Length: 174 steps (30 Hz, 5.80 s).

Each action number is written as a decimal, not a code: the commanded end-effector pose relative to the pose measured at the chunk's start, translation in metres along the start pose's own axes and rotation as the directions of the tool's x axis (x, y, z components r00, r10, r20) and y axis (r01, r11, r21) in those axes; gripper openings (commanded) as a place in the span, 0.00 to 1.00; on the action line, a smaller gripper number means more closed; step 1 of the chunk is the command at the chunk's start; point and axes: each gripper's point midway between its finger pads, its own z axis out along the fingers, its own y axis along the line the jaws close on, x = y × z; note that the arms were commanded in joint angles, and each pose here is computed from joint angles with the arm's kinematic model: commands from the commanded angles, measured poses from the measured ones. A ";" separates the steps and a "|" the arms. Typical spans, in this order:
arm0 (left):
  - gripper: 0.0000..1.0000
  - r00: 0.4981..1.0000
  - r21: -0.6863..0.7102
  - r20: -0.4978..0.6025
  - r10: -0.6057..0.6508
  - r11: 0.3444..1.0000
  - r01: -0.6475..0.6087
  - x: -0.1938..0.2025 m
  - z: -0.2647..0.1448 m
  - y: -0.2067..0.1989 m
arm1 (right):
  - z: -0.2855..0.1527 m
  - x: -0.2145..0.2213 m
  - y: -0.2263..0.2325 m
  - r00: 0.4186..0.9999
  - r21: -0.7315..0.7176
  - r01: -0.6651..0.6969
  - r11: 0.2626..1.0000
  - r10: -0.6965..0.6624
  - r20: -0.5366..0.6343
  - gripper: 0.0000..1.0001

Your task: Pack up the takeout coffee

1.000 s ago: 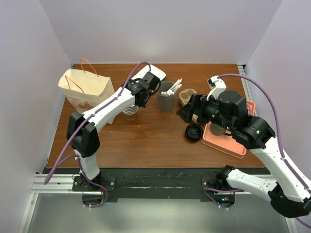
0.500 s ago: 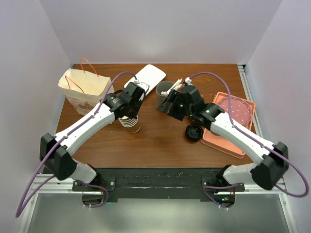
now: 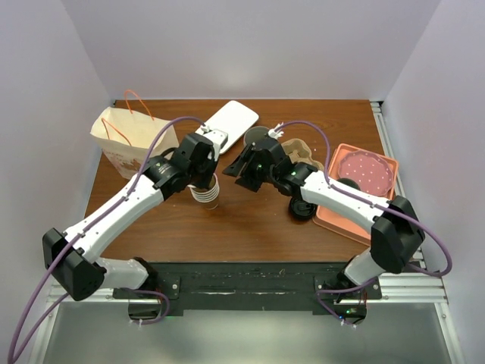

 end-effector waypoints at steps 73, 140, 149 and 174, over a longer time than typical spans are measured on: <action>0.48 0.985 -0.038 0.000 0.170 0.985 -0.170 -0.027 -0.014 -0.104 | -0.291 -0.102 -0.032 0.808 0.162 0.170 0.972 -0.232 0.541 0.67; 0.24 0.977 -0.205 -0.060 0.203 0.956 -0.211 -0.049 0.121 0.011 | -0.279 -0.101 -0.022 0.808 0.203 0.255 0.945 -0.324 0.493 0.70; 0.45 0.978 -0.214 -0.070 0.196 0.955 -0.207 -0.056 0.113 0.012 | -0.275 -0.102 -0.015 0.808 0.198 0.273 0.942 -0.336 0.484 0.71; 1.00 0.913 0.385 0.155 -0.377 0.874 0.296 -0.018 -0.056 -0.057 | -0.148 -0.036 -0.166 0.841 0.508 0.447 0.736 -0.539 0.042 0.54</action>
